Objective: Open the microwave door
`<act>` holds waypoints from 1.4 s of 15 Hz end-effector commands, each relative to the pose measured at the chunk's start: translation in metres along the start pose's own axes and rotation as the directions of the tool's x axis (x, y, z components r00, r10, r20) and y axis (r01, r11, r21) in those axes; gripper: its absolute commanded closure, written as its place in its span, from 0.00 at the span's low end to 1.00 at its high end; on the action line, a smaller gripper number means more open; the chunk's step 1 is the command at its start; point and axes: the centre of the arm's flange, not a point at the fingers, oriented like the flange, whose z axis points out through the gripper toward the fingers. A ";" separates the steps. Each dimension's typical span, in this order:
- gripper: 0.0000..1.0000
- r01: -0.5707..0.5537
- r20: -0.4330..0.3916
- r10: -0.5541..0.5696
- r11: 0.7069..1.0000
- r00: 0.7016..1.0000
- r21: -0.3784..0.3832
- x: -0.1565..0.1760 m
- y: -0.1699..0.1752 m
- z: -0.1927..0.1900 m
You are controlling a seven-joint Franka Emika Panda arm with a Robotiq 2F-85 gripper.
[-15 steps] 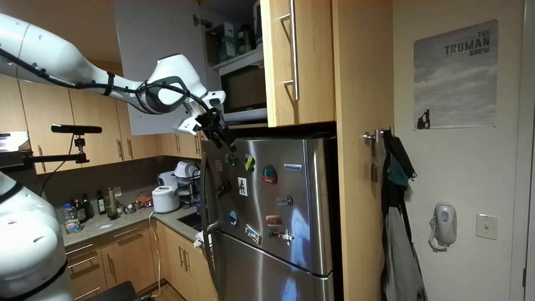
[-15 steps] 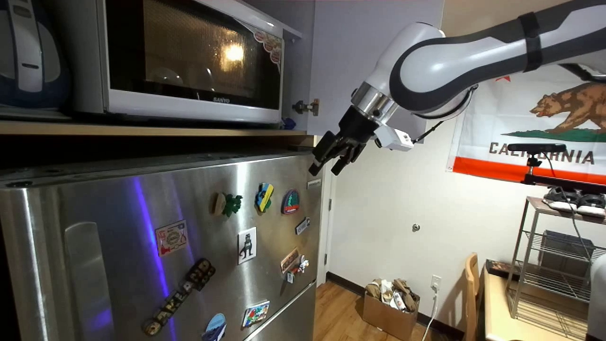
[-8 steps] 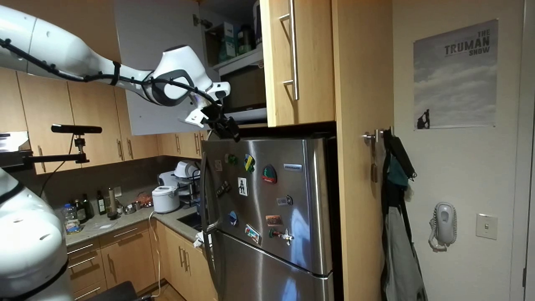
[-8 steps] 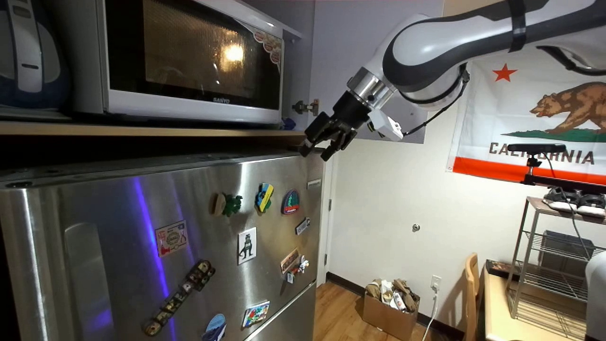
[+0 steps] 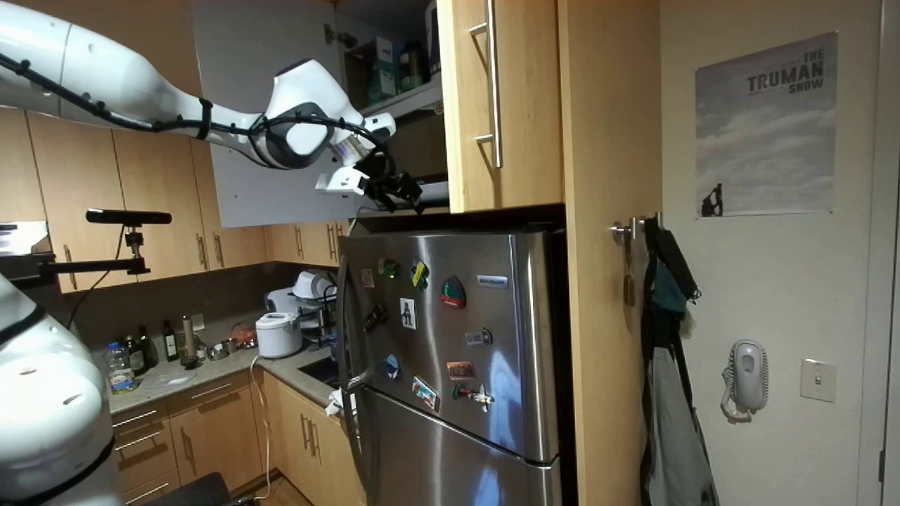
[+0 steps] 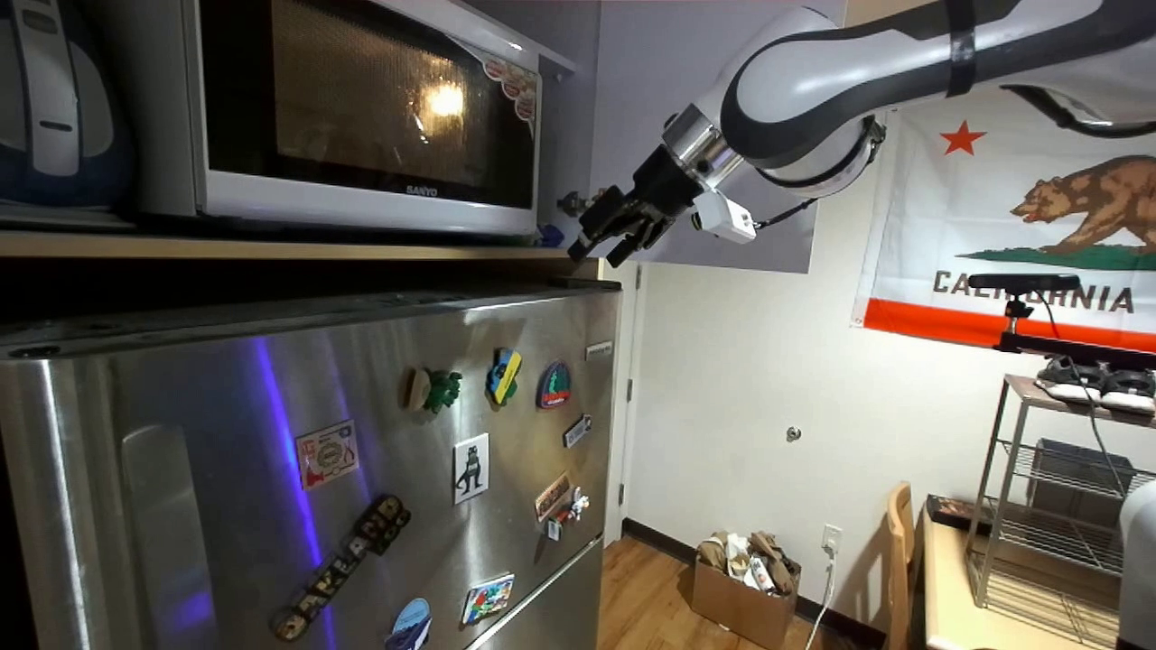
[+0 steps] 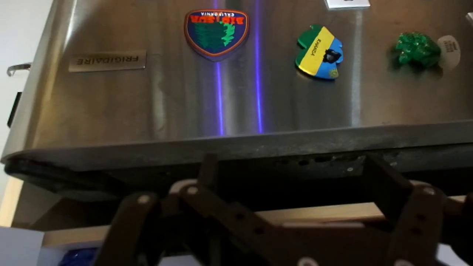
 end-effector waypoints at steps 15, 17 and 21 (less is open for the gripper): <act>0.00 -0.076 -0.171 0.092 0.992 0.981 0.098 0.058 0.031 0.014; 0.00 -0.070 -0.194 0.088 0.993 0.977 0.097 0.067 0.041 0.014; 0.00 -0.077 -0.251 0.096 0.993 0.963 0.087 0.086 0.063 0.005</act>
